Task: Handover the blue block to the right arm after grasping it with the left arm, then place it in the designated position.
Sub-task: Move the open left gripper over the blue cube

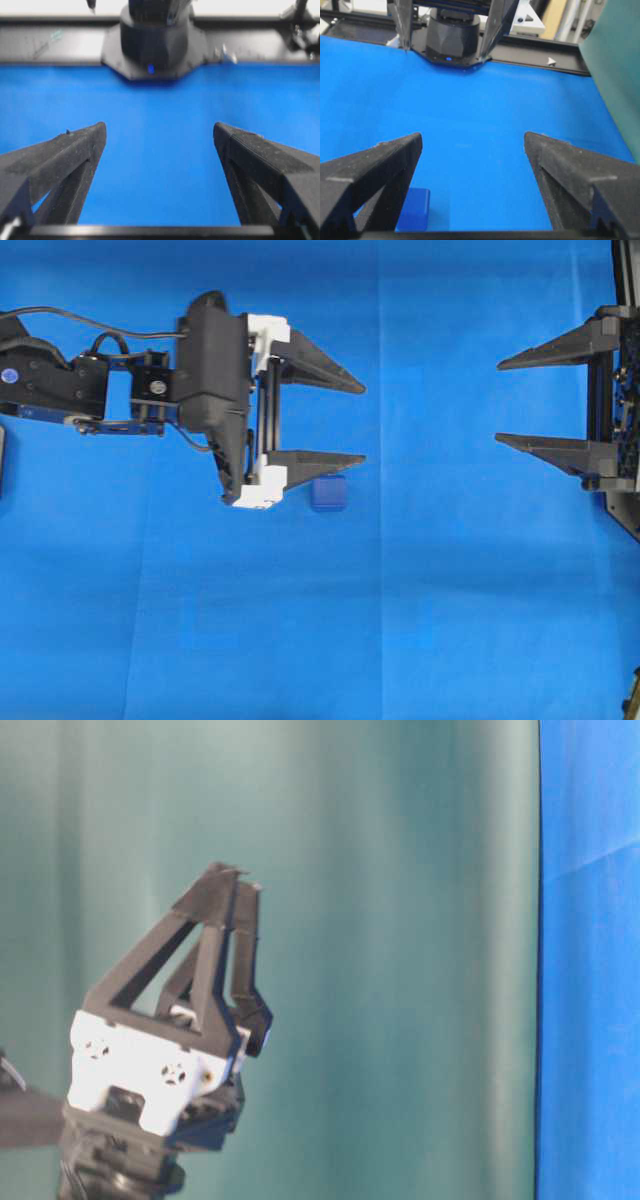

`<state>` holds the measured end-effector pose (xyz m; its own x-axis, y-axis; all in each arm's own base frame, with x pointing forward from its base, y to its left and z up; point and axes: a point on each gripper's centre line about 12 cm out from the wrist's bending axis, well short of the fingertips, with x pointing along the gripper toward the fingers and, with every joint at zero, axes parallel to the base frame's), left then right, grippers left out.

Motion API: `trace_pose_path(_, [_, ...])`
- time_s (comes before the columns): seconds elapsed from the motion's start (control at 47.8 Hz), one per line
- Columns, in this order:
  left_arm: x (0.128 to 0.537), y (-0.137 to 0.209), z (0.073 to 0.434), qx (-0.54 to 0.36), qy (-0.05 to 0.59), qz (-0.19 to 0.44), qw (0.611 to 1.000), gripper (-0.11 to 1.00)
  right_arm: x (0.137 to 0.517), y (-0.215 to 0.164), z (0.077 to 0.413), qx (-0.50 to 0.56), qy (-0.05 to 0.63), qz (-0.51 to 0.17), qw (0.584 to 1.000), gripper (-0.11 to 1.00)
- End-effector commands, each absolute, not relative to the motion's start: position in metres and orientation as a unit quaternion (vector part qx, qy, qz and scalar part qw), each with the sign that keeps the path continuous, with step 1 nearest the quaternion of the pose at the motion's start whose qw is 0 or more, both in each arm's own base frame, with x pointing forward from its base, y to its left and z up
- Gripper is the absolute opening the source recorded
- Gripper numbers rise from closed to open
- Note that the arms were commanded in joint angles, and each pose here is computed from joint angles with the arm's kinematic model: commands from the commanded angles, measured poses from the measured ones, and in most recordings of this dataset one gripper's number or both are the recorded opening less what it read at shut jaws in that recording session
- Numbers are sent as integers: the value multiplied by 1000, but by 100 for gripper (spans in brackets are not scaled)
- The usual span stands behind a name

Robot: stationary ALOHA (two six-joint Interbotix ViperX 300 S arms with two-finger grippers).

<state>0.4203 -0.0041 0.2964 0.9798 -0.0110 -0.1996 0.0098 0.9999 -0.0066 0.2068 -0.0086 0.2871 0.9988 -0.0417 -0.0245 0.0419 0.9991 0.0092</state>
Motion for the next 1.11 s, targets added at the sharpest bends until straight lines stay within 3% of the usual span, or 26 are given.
trace_pose_path(0.0, [427,-6,313,-8,119,-6,993,91,210,-9,299,6,-2,-23,1000,95])
trace_pose_path(0.293, [446,-17,316,-7,273,-13,962,91,210,-9,298,7,-1,-23,1000,95])
trace_pose_path(0.606, [457,-20,314,-2,437,-11,899,91,210,-9,298,7,1,-23,1000,95])
trace_pose_path(0.753, [461,-20,316,-2,465,-9,885,91,210,-9,297,8,3,-23,1000,95])
trace_pose_path(1.087, [462,-20,316,-10,463,-5,886,91,211,-9,296,8,9,-23,1000,95])
